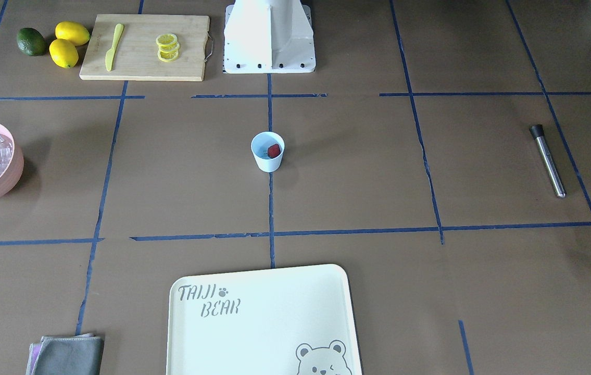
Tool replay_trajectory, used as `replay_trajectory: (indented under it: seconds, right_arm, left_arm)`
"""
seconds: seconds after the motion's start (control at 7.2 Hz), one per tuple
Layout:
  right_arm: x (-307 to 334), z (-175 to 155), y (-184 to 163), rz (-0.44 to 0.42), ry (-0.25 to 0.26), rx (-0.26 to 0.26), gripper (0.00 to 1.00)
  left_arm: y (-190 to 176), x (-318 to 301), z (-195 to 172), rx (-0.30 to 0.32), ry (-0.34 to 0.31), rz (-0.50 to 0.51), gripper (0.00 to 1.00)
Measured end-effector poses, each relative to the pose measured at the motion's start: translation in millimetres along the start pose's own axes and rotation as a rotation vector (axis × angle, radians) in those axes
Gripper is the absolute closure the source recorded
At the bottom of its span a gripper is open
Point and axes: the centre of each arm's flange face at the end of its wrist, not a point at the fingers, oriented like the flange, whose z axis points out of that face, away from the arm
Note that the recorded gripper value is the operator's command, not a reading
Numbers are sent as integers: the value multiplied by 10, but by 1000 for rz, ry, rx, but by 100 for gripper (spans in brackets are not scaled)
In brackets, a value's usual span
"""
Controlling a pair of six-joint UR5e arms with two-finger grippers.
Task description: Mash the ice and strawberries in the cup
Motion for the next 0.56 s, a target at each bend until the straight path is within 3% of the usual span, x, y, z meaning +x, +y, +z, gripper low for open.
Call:
replay_trajectory:
  seconds: [0.28,0.56]
  right_arm:
    - [10,28,-24,-3,17,-8,0]
    - [-5,16,-19,-7,26,-7,0]
  left_arm:
    - [-15,33,-70,12,-55,16,0]
    - [25,50,-79,12,-62,18,0]
